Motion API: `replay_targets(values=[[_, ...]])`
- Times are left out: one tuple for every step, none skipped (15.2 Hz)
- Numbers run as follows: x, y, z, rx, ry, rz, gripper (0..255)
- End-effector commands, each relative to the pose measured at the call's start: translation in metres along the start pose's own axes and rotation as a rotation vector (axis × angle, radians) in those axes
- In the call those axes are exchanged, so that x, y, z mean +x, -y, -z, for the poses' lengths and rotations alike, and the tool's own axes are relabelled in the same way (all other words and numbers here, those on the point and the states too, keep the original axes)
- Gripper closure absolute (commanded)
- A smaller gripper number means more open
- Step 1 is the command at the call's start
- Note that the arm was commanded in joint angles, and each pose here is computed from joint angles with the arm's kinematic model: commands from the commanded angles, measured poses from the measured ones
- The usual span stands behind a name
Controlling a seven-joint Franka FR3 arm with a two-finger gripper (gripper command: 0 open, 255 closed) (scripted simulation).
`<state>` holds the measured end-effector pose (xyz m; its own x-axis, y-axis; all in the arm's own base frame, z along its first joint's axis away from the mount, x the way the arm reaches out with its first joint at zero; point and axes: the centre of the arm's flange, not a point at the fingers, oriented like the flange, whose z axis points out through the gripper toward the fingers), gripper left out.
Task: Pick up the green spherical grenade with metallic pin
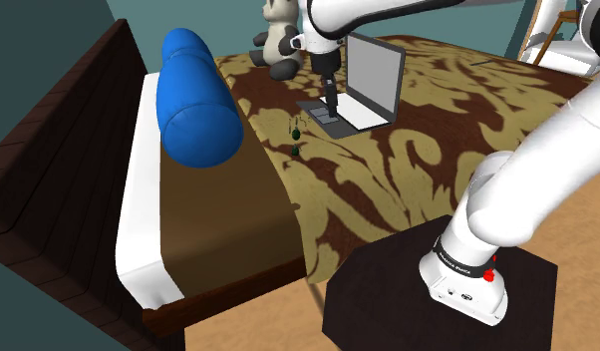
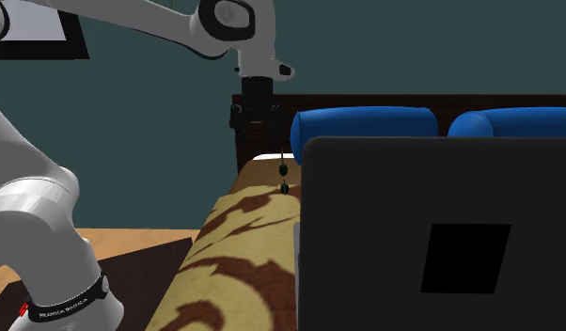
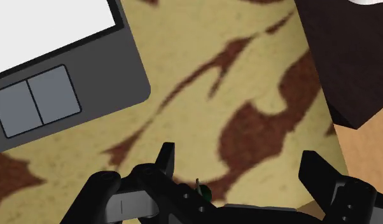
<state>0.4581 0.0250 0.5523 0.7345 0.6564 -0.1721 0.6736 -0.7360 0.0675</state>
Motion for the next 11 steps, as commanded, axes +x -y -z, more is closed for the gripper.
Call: replay_targets(values=[[0.028, -0.008, -0.003, -0.019, 0.005, 0.100, 0], [0.041, -0.010, -0.004, -0.028, 0.008, 0.148, 0], [0.054, -0.011, -0.004, -0.037, 0.011, 0.196, 0], [0.067, -0.012, -0.005, -0.046, 0.013, 0.243, 0], [0.080, -0.013, -0.006, -0.055, 0.016, 0.291, 0], [0.093, -0.012, -0.007, -0.064, 0.019, 0.339, 0], [0.102, -0.012, -0.007, -0.070, 0.020, 0.371, 0], [0.103, -0.011, -0.012, -0.070, 0.020, 0.371, 0], [0.104, -0.011, -0.017, -0.070, 0.020, 0.371, 0], [0.105, -0.011, -0.023, -0.070, 0.020, 0.371, 0], [0.106, -0.010, -0.028, -0.070, 0.020, 0.371, 0]])
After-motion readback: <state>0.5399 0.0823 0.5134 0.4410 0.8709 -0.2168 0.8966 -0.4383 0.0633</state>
